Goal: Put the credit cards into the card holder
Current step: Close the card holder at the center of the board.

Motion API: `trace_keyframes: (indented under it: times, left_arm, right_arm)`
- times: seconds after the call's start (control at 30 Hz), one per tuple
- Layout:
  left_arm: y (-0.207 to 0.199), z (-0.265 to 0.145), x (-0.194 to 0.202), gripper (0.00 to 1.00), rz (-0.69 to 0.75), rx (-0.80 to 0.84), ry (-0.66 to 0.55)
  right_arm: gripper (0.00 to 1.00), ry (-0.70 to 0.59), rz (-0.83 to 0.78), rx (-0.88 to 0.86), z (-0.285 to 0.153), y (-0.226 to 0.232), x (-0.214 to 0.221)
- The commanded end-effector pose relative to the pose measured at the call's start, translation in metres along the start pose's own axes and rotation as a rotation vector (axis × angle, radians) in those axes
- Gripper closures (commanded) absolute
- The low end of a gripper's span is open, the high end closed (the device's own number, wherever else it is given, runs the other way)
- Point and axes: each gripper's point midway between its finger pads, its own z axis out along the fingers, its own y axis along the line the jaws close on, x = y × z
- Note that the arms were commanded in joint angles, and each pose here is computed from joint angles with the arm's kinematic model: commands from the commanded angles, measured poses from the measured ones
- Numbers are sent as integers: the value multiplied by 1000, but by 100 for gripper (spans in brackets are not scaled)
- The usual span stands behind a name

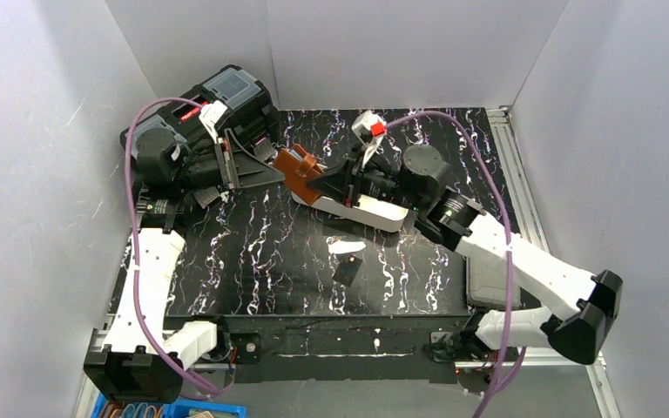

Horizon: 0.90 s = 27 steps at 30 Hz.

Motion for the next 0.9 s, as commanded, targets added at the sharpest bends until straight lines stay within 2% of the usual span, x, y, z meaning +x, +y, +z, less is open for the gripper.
trace_keyframes:
  times: [0.0,0.13,0.23,0.33,0.57,0.63,0.7,0.87]
  left_arm:
    - [-9,-12,8,4,141,3,37]
    - [2,-14,7,2,110,-31,35]
    - [15,-21,3,2,108,-74,11]
    - [25,-31,1,2,95,-112,8]
    - [100,-72,-11,2,-26,-294,-42]
    - [122,-82,-9,2,-91,-351,-21]
    - [139,-88,-3,2,-98,-409,30]
    - [154,-92,3,2,-104,-431,72]
  right_arm:
    - [99,12,-404,131,-24,-3,-22]
    - [99,60,-717,294,-28,-12,-13]
    - [99,175,-835,321,-18,-18,18]
    - [99,305,-809,317,-12,-34,77]
    - [99,373,-757,353,12,-56,176]
    - [99,402,-774,366,21,-61,199]
    - [99,438,-801,381,27,-71,226]
    - [99,533,-879,470,33,-103,274]
